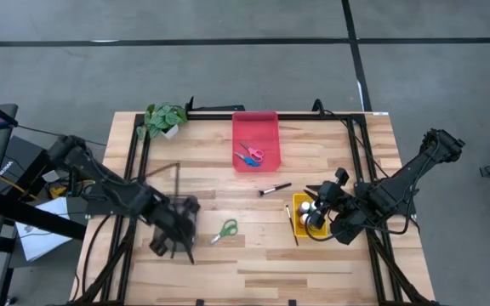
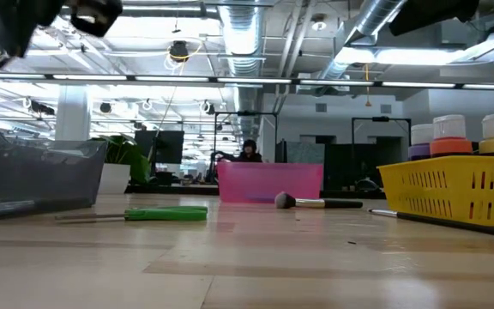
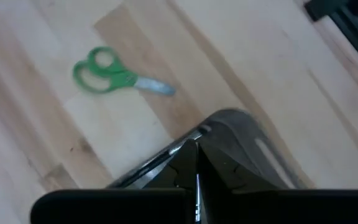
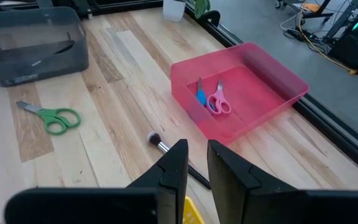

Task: Pick & Place Paint Supplies
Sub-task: Put the bottom left black makeup brush into the black bin

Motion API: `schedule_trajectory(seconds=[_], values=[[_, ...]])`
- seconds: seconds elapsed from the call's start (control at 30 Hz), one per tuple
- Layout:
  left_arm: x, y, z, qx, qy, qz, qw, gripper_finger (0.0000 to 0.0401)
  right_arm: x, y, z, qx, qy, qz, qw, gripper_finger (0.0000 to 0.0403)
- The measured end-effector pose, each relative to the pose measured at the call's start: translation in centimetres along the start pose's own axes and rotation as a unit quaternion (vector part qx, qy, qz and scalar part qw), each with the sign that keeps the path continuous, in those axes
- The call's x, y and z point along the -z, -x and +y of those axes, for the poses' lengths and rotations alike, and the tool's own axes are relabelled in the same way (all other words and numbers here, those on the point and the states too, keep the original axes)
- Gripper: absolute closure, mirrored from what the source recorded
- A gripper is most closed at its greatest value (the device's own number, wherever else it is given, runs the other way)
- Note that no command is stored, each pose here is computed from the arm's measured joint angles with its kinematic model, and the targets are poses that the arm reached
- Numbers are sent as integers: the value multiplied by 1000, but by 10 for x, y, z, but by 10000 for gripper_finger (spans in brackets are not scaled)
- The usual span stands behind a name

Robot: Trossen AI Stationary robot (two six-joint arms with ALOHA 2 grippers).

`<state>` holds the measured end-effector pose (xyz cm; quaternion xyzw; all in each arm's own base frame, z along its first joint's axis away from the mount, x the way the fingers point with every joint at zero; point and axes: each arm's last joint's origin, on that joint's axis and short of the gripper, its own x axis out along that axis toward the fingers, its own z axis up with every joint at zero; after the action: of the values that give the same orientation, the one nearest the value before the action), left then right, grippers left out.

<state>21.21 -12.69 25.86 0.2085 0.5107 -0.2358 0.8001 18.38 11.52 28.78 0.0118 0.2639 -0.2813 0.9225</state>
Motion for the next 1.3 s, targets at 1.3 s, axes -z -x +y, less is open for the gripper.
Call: schedule_trajectory(seconds=[1.3], values=[[82, -38, 3, 27, -47, -215, 975, 401, -4, -7, -4, 17, -12, 3, 1000, 346]])
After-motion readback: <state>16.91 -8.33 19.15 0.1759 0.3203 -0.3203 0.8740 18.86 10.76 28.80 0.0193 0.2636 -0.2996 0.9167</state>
